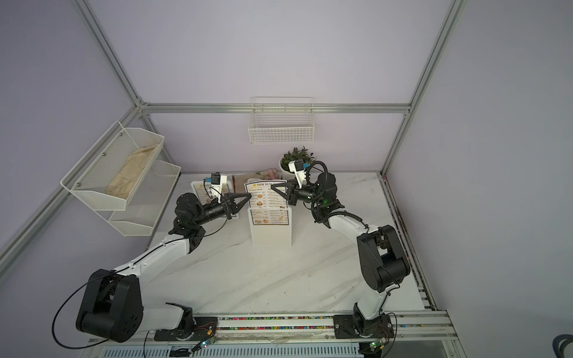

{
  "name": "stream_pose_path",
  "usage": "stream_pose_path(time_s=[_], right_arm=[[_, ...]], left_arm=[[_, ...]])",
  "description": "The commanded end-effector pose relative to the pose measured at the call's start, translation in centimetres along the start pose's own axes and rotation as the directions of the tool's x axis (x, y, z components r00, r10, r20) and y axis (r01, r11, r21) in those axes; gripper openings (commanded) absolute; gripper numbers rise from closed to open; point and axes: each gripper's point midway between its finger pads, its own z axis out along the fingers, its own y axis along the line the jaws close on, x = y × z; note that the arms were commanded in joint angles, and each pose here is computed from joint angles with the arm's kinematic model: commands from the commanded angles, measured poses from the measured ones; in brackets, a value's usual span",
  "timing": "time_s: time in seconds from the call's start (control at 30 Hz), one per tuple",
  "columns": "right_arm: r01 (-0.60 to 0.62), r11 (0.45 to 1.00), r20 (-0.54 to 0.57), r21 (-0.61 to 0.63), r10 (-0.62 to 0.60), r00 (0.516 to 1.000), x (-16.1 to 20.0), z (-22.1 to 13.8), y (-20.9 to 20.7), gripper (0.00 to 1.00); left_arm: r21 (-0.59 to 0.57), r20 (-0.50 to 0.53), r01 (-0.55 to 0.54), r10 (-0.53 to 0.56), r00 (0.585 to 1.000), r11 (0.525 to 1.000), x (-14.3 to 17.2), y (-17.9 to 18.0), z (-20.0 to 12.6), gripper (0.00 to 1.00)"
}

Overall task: Insert the menus into the narrow rack
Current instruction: Insert the menu into the narrow rack.

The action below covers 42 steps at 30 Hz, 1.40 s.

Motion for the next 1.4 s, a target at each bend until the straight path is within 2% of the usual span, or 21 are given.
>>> stream_pose_path(time_s=[0.0,0.1,0.33,0.57,0.7,0.83,0.9,0.97,1.07,1.23,1.37], right_arm=[[0.016,1.000,0.003,-0.015,-0.016,1.000,0.3,-0.3,0.8,0.00],[0.017,1.000,0.005,-0.019,-0.017,1.000,0.8,-0.6,1.2,0.00],[0.017,0.999,0.013,-0.036,-0.017,1.000,1.1,-1.2,2.0,0.00],[0.006,0.998,0.018,-0.055,-0.005,1.000,1.3,-1.2,2.3,0.00],[0.008,0.998,0.020,-0.060,-0.007,1.000,1.3,-1.2,2.4,0.00],[0.007,0.998,0.019,-0.060,-0.006,1.000,1.3,-1.2,2.4,0.00],[0.008,0.998,0.016,-0.060,-0.007,1.000,1.3,-1.1,2.4,0.00],[0.009,0.999,0.017,-0.050,-0.008,1.000,1.3,-1.2,2.2,0.00],[0.017,0.999,0.018,-0.034,-0.016,1.000,1.1,-1.1,2.0,0.11],[0.043,0.999,0.025,-0.013,-0.043,0.999,-0.1,-1.0,2.1,0.25],[0.054,0.999,0.022,-0.007,-0.054,0.998,-0.9,-0.8,2.0,0.24]], left_arm=[[-0.004,0.020,-0.050,0.050,0.999,0.999,-0.2,-0.6,-0.4,0.19],[-0.052,0.027,-0.064,0.065,0.997,0.997,-0.6,-0.3,-0.7,0.31],[-0.146,0.044,-0.093,0.100,0.994,0.985,-1.3,0.7,-1.3,0.41],[-0.087,0.020,-0.083,0.085,0.996,0.993,-1.1,0.5,-0.3,0.48],[-0.068,0.011,-0.075,0.076,0.997,0.995,-1.3,0.8,0.4,0.48],[-0.029,0.003,-0.070,0.070,0.998,0.997,-1.3,0.6,1.0,0.41],[-0.011,0.000,-0.065,0.065,0.998,0.998,-1.2,0.5,1.3,0.32],[0.008,0.000,-0.065,0.065,0.998,0.998,-1.3,0.2,1.5,0.18],[0.027,-0.003,-0.072,0.072,0.997,0.997,-1.3,-0.3,1.6,0.04],[0.031,-0.013,-0.075,0.075,0.997,0.997,-0.6,-0.4,1.4,0.00],[0.027,-0.020,-0.074,0.075,0.997,0.997,-0.1,-0.3,1.3,0.00]])
